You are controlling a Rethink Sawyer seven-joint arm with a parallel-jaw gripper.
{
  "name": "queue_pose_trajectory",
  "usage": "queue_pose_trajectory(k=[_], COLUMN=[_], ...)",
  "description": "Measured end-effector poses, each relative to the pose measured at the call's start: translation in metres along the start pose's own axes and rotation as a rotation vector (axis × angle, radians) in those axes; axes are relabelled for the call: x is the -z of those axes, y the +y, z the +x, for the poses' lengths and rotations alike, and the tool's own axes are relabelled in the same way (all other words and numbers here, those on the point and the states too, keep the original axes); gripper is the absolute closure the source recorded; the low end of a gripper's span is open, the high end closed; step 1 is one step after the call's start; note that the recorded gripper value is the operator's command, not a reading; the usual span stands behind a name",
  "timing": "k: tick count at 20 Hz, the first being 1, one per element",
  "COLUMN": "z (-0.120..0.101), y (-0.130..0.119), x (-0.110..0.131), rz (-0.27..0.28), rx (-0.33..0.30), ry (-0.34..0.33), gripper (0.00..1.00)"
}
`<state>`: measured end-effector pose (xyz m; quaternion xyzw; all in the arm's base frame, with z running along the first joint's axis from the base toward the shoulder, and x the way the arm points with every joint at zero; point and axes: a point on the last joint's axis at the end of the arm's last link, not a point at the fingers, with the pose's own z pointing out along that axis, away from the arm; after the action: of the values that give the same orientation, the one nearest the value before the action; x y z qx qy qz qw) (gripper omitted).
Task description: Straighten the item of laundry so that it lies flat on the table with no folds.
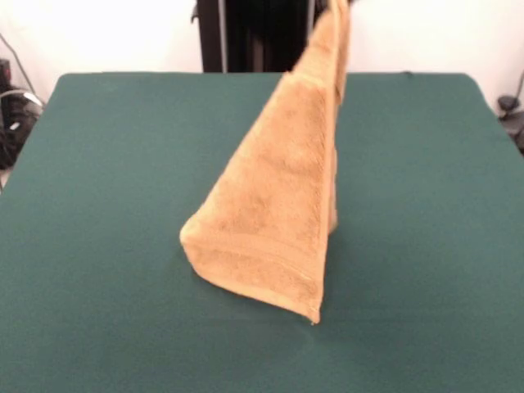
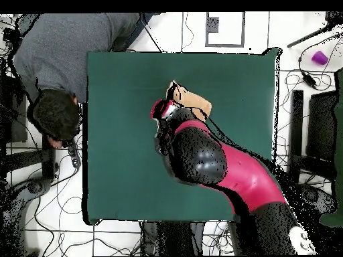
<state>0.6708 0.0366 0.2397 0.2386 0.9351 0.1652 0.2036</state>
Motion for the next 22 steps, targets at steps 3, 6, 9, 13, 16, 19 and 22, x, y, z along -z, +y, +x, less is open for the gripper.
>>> queue_pose_trajectory(k=[3, 6, 9, 13, 16, 19, 22], z=[0.005, 0.005, 0.008, 0.019, 0.039, 0.062, 0.085], y=[-0.011, -0.020, -0.024, -0.012, 0.008, 0.029, 0.047], x=[-0.012, -0.019, -0.035, -0.062, -0.089, -0.113, -0.134], rz=[0.001, 0.006, 0.008, 0.009, 0.009, 0.008, 0.010], rx=[-0.010, -0.022, -0.034, -0.020, 0.012, 0.040, 0.054], ry=[0.021, 0.024, 0.011, -0.039, -0.089, -0.131, -0.163], gripper=[1.00, 1.00, 1.00, 1.00, 1.00, 1.00, 1.00])
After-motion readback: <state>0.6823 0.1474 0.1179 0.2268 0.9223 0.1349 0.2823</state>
